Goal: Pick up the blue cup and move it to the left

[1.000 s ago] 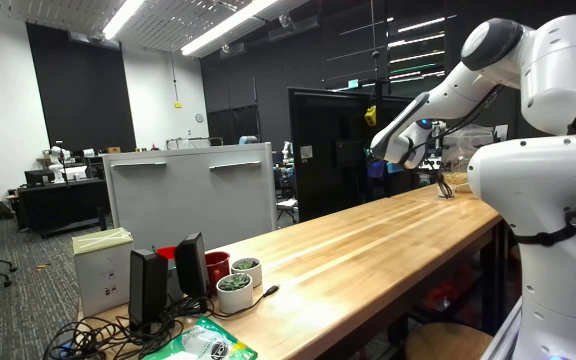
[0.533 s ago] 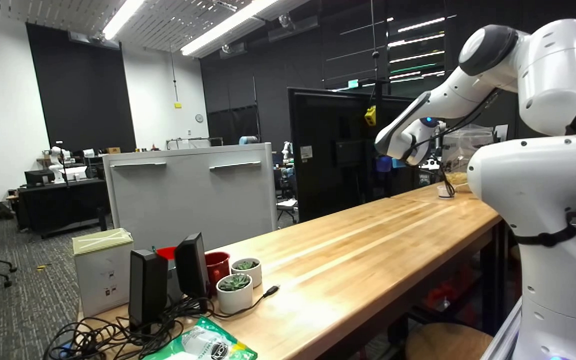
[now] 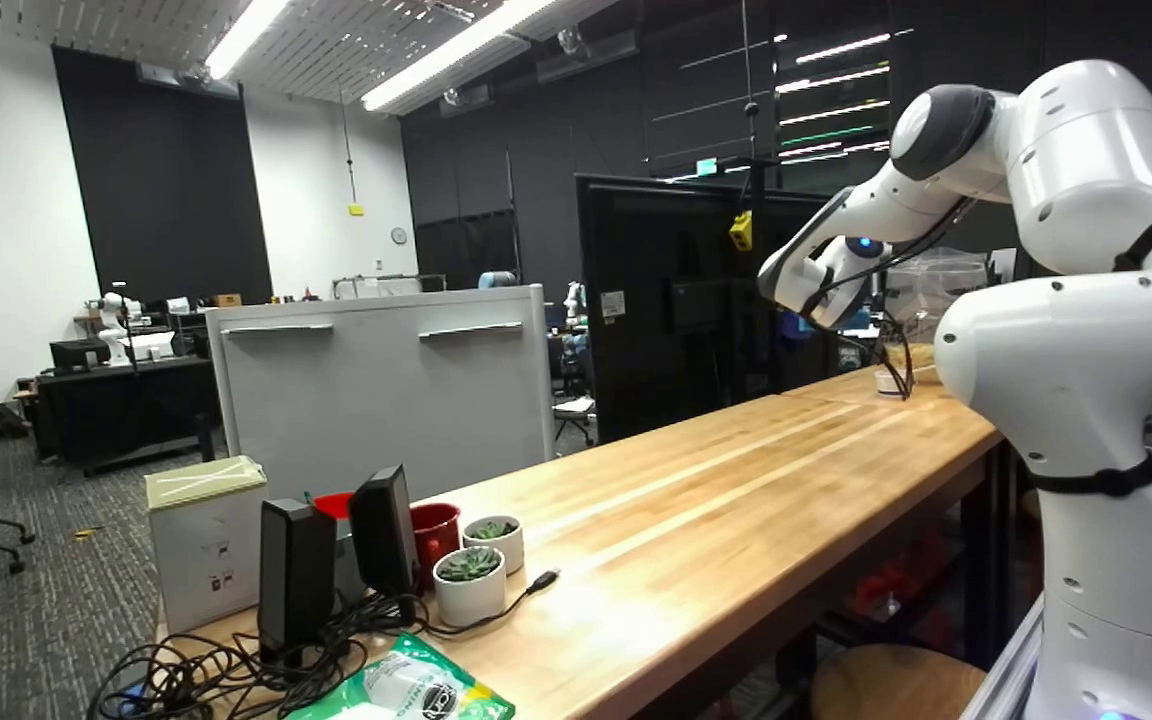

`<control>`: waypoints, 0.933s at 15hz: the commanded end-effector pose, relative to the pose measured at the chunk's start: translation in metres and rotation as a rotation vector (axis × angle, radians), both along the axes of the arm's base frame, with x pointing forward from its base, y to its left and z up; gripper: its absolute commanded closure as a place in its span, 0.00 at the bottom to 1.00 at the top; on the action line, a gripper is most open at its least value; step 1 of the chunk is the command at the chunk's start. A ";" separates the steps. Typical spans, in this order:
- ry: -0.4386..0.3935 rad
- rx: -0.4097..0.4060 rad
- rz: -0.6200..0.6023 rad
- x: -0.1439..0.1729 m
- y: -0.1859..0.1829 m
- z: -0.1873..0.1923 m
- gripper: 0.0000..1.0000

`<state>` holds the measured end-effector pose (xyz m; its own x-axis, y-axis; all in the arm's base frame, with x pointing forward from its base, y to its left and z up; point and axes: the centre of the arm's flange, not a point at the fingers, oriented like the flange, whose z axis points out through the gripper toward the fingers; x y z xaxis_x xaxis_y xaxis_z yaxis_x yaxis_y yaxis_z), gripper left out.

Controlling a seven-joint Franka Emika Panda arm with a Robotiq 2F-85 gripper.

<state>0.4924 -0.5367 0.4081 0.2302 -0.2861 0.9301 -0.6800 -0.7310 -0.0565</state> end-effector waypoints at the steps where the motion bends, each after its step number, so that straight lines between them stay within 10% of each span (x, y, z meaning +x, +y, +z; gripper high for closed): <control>1: -0.038 0.018 -0.097 0.005 0.005 -0.031 0.42; 14: -0.047 -0.216 -0.287 -0.034 -0.084 -0.044 0.42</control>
<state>0.4334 -0.6636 0.4046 0.1161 -0.2097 0.9709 -0.8301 -0.5572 -0.0210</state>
